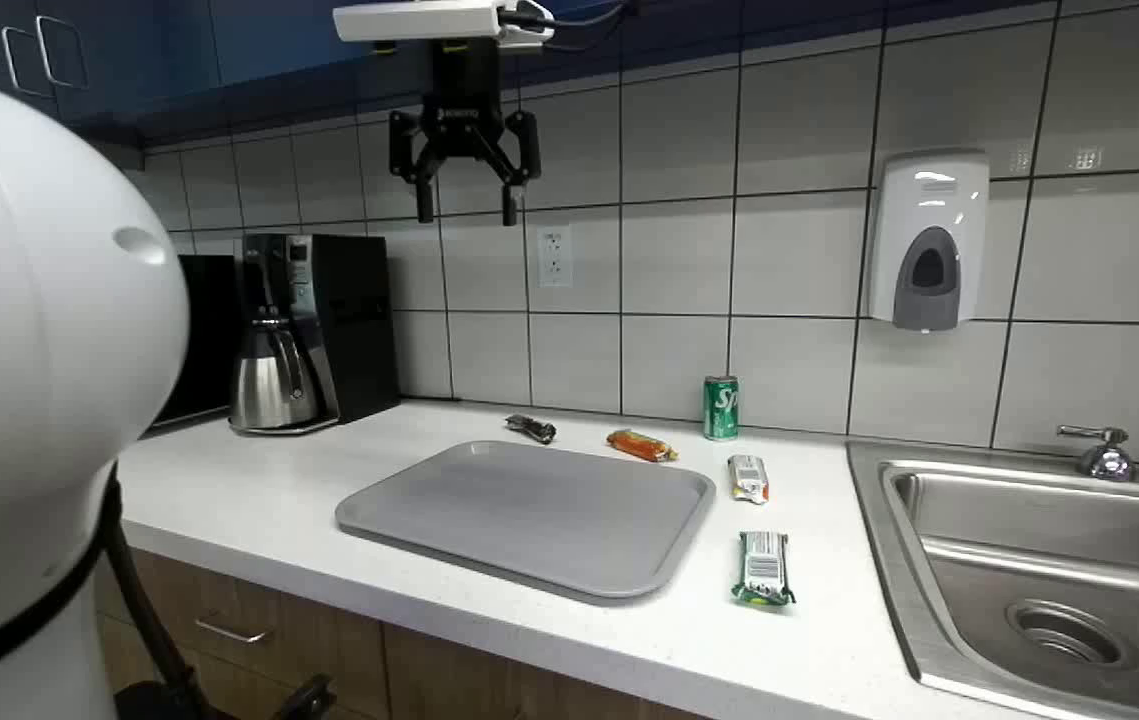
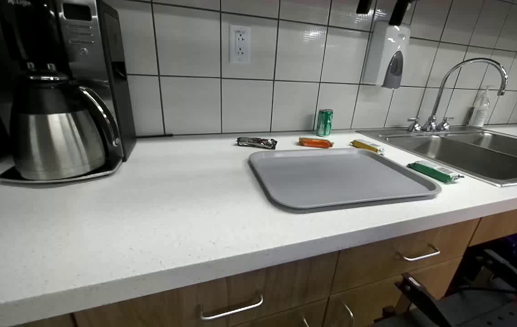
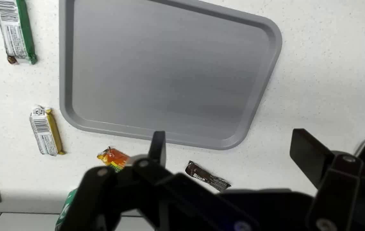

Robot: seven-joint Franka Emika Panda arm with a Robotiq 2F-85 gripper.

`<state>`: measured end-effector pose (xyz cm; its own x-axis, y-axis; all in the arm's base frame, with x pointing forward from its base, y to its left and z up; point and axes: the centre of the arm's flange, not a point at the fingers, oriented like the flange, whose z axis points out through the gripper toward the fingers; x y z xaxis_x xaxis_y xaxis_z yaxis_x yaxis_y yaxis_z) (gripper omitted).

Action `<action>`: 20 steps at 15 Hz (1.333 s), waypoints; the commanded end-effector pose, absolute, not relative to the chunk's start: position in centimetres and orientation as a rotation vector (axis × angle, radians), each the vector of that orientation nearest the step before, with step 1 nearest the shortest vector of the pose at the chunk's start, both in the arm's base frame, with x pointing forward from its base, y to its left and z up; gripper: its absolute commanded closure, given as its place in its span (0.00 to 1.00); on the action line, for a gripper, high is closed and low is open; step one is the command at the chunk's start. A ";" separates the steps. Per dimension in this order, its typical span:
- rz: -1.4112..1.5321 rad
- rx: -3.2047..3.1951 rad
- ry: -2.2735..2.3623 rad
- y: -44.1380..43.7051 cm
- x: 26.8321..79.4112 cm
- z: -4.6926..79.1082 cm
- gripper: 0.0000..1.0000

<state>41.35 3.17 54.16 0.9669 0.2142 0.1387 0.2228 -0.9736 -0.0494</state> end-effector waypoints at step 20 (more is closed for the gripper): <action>-0.005 -3.141 -0.495 5.9 40.0 43.7 0.00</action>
<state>39.96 5.73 46.22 0.9553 0.2950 0.0193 0.2950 -0.9555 0.0051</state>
